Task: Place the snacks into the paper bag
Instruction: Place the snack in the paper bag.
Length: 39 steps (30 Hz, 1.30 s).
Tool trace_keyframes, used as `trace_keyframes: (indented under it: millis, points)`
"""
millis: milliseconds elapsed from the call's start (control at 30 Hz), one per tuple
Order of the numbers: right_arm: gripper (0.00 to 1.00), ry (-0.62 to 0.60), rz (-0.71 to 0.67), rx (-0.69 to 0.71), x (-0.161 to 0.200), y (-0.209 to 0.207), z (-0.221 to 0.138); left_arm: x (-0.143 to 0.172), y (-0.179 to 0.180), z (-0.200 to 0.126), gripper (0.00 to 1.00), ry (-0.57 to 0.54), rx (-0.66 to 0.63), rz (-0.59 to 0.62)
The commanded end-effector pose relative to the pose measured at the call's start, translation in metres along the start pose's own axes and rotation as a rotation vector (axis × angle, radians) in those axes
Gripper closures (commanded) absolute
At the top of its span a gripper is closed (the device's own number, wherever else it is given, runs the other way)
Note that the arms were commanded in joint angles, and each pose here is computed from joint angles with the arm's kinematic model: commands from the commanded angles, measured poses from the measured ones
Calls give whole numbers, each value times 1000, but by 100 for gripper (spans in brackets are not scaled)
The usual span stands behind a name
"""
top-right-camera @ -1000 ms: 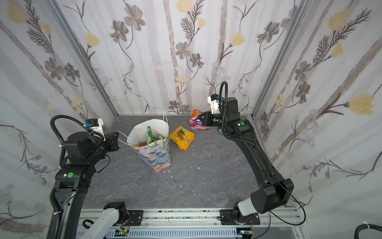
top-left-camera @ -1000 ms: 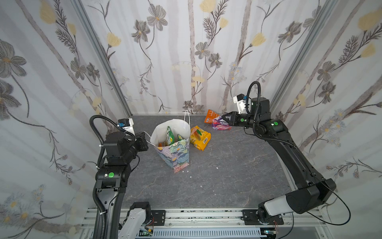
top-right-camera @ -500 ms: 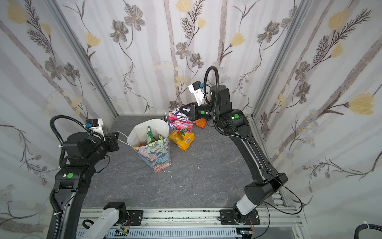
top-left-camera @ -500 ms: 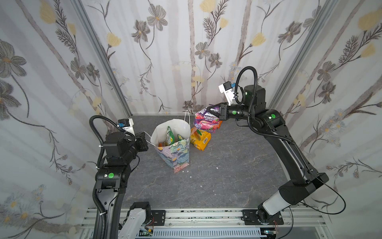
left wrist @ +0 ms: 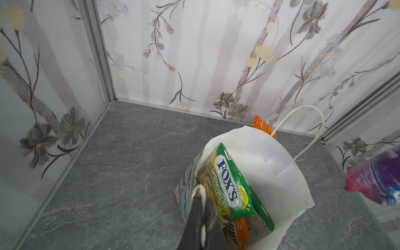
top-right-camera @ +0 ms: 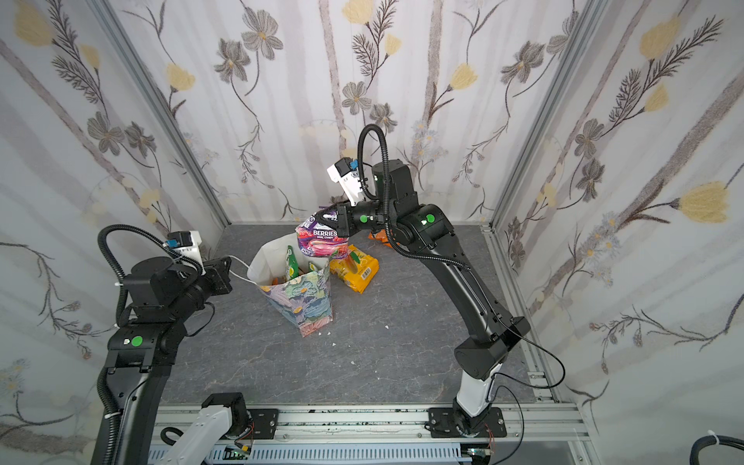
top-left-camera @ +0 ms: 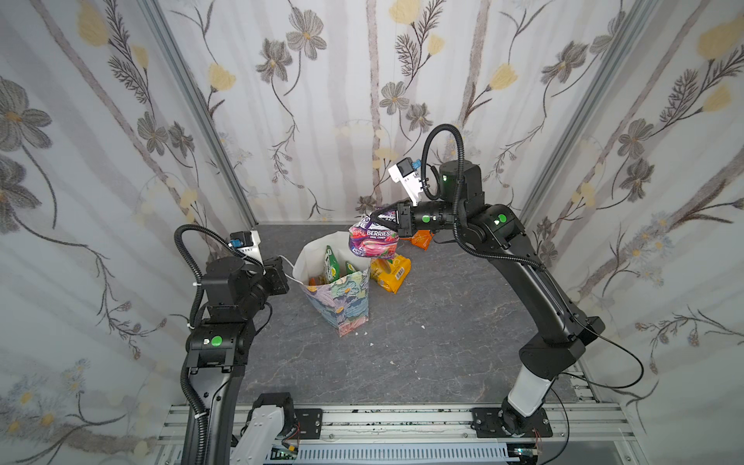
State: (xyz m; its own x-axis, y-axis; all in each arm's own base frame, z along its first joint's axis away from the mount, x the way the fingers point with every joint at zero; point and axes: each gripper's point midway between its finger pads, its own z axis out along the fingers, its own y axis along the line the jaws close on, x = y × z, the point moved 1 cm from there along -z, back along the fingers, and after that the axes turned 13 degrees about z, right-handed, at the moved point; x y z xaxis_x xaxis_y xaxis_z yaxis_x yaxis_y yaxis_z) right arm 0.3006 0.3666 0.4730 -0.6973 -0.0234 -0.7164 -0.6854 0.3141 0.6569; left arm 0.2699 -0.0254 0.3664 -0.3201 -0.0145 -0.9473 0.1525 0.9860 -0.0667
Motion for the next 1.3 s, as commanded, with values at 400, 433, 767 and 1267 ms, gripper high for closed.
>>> trace_keyframes:
  millis: [400, 433, 767, 1267]
  points:
    - [100, -48, -73, -92, -2, 22, 66, -10, 1, 1, 100, -44, -2, 10]
    - [100, -43, -74, -94, 0, 20, 71, -10, 0, 1, 100, -45, 0, 10]
    - [100, -17, -108, -25, 9, -20, 115, -8, 0, 0, 100, -36, -1, 18]
    - [100, 87, -154, -69, 46, -25, 152, -7, 0, 1, 100, -31, 2, 27]
